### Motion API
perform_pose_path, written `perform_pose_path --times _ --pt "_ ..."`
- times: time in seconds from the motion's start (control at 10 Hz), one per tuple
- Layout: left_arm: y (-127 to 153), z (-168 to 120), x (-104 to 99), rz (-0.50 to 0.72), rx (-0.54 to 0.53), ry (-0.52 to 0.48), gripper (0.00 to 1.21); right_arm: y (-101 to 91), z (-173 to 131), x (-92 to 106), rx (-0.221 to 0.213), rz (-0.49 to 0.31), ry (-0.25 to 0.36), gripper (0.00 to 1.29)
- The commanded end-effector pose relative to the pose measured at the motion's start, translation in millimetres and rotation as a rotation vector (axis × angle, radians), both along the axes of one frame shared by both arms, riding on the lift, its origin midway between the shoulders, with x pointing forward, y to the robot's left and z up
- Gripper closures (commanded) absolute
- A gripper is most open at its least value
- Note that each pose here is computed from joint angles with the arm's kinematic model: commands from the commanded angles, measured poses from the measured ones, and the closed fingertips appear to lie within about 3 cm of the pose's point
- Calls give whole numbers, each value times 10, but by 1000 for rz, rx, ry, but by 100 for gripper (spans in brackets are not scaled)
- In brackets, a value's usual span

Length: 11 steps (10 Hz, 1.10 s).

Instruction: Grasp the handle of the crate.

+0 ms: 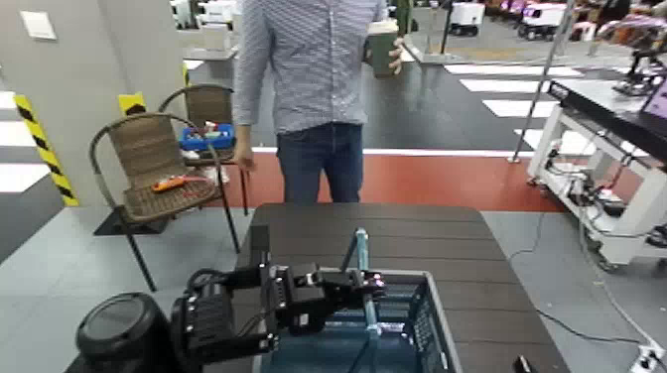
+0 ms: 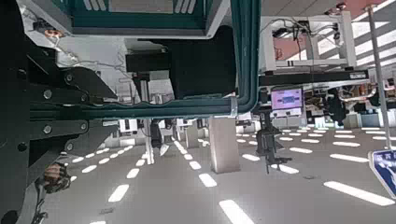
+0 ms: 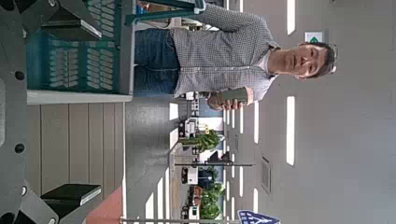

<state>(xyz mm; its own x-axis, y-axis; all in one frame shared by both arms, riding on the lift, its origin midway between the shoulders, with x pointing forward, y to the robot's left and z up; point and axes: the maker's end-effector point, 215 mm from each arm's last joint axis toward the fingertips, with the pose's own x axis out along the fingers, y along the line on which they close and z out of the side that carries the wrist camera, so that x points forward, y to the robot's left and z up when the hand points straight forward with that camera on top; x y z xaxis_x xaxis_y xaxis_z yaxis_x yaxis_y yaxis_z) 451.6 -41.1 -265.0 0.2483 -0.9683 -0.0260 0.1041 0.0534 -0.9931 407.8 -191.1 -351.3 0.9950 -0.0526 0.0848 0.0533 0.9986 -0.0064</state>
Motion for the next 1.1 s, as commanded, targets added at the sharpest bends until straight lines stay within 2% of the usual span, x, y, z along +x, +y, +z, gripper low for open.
perform_pose_path --times 0.1,0.3,0.8,1.1 --pt "117 -19 -256 -12 -19 54 119 -19 12 -11 -3 -9 -7 15" --pt "187 -121 -413 -14 -28 108 119 -41 13 -17 -5 -17 -11 15" --pt "163 -2 -759 -48 -136 179 119 -48 -25 -29 -7 -29 -1 15" --pt "131 17 -801 -47 -172 198 119 -19 -58 -9 8 -23 11 15"
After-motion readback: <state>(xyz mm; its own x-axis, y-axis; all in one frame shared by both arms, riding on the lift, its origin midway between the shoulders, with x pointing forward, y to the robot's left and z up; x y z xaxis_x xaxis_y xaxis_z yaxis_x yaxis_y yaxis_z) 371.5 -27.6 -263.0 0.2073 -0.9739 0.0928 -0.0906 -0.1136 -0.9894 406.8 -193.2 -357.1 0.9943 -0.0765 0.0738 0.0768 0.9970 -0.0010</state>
